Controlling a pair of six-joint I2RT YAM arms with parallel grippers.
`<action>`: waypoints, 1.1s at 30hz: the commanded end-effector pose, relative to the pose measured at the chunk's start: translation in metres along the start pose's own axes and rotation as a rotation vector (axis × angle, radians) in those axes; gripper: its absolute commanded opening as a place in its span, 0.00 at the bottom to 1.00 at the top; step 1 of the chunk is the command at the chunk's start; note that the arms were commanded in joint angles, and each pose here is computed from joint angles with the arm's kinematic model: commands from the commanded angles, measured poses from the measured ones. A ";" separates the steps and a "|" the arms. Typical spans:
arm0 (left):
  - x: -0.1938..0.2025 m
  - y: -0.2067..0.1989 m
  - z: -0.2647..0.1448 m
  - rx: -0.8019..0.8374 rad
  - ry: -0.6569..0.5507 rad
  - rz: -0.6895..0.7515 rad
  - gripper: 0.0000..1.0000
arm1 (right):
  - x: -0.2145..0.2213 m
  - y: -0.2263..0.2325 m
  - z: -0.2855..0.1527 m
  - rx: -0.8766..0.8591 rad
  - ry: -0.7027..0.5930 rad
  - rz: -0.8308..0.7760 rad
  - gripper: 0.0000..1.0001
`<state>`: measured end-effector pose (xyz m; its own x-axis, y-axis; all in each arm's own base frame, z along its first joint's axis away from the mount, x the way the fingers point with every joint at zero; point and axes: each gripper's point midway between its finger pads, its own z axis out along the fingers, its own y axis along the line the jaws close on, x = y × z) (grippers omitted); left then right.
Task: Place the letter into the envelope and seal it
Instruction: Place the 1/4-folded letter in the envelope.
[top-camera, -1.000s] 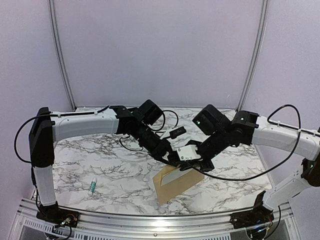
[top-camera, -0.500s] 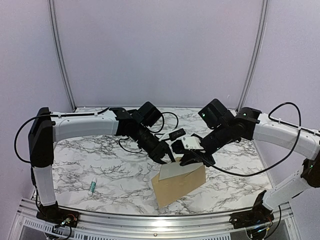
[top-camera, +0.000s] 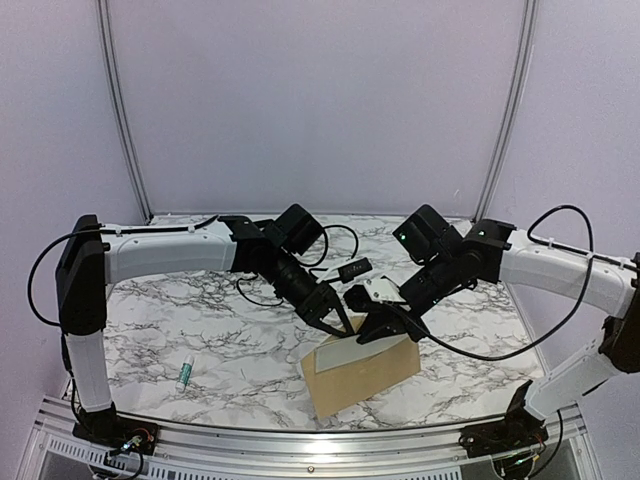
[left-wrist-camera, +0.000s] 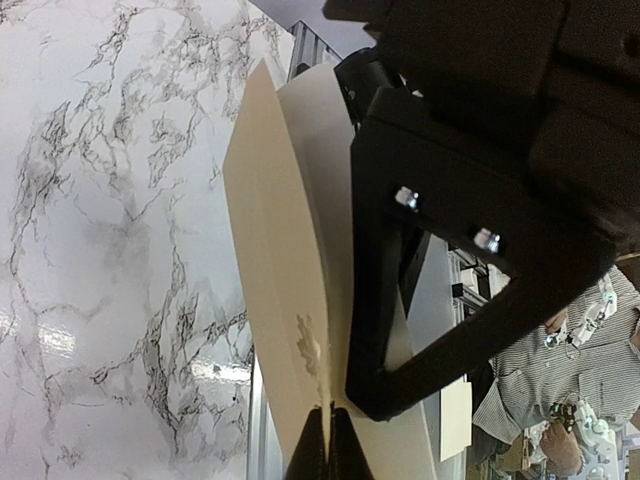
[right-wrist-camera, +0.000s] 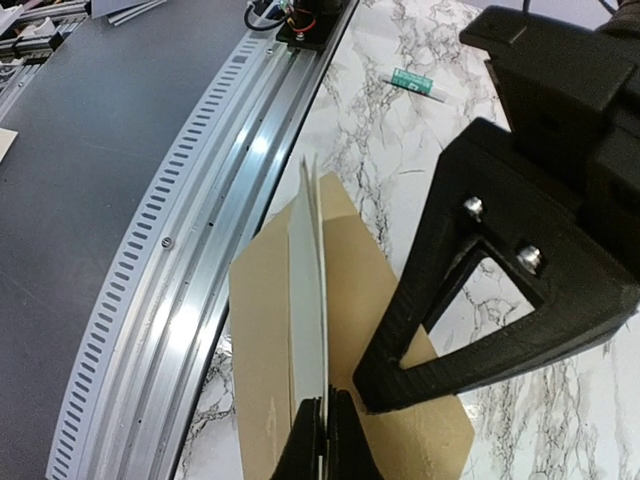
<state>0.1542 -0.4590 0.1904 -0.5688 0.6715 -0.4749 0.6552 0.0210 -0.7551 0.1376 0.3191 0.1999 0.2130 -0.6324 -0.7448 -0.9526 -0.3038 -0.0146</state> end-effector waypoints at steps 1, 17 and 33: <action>-0.009 -0.020 -0.011 0.036 -0.033 0.073 0.00 | -0.018 0.004 -0.006 -0.040 -0.064 -0.024 0.00; -0.014 -0.018 -0.010 0.047 -0.036 0.075 0.00 | -0.030 0.004 -0.002 -0.064 -0.083 -0.041 0.00; -0.006 -0.022 -0.020 0.041 -0.044 0.083 0.00 | 0.015 -0.003 0.009 -0.014 0.014 0.010 0.00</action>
<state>0.1570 -0.4564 0.1915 -0.5631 0.6642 -0.4917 0.6568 -0.0014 -0.7541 0.1309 0.3209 0.1872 0.1986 -0.6264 -0.7538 -0.9408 -0.3375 0.0326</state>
